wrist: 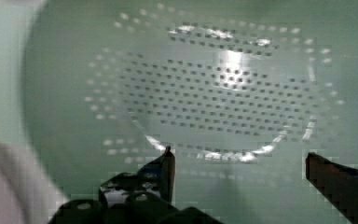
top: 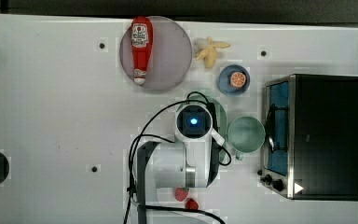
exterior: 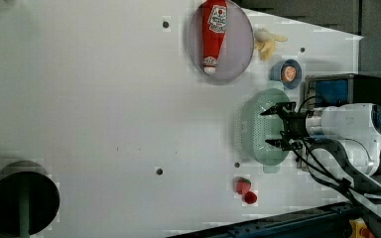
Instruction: Drag strainer right to left.
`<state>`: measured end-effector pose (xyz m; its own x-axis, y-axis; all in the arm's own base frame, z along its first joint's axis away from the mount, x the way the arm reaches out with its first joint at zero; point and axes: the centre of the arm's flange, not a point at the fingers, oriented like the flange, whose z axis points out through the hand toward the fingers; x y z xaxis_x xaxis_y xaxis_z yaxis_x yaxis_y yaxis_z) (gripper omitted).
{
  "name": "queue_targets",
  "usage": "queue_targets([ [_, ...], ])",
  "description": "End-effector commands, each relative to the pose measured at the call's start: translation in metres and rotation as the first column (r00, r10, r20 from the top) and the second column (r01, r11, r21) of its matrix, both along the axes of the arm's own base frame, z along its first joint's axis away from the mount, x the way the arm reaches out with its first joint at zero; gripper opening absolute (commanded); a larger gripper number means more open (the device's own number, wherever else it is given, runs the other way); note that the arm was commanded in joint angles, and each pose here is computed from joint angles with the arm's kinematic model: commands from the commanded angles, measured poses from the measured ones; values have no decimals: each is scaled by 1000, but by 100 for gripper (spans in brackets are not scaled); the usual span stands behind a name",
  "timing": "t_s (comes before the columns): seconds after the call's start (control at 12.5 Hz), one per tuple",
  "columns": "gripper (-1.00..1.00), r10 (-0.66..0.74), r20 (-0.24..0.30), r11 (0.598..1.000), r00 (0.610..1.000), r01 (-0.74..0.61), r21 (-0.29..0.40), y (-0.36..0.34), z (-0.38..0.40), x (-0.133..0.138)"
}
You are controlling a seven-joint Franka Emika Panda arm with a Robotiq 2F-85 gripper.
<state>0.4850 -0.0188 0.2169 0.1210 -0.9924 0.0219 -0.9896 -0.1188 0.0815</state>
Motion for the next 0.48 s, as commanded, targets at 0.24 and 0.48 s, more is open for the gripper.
queue_targets([
  [0.24,100,-27,-10,1000,1000,28,13,37,-57,-8],
  [0.48,100,-73,-17,997,997,73,11,50,-63,-13],
])
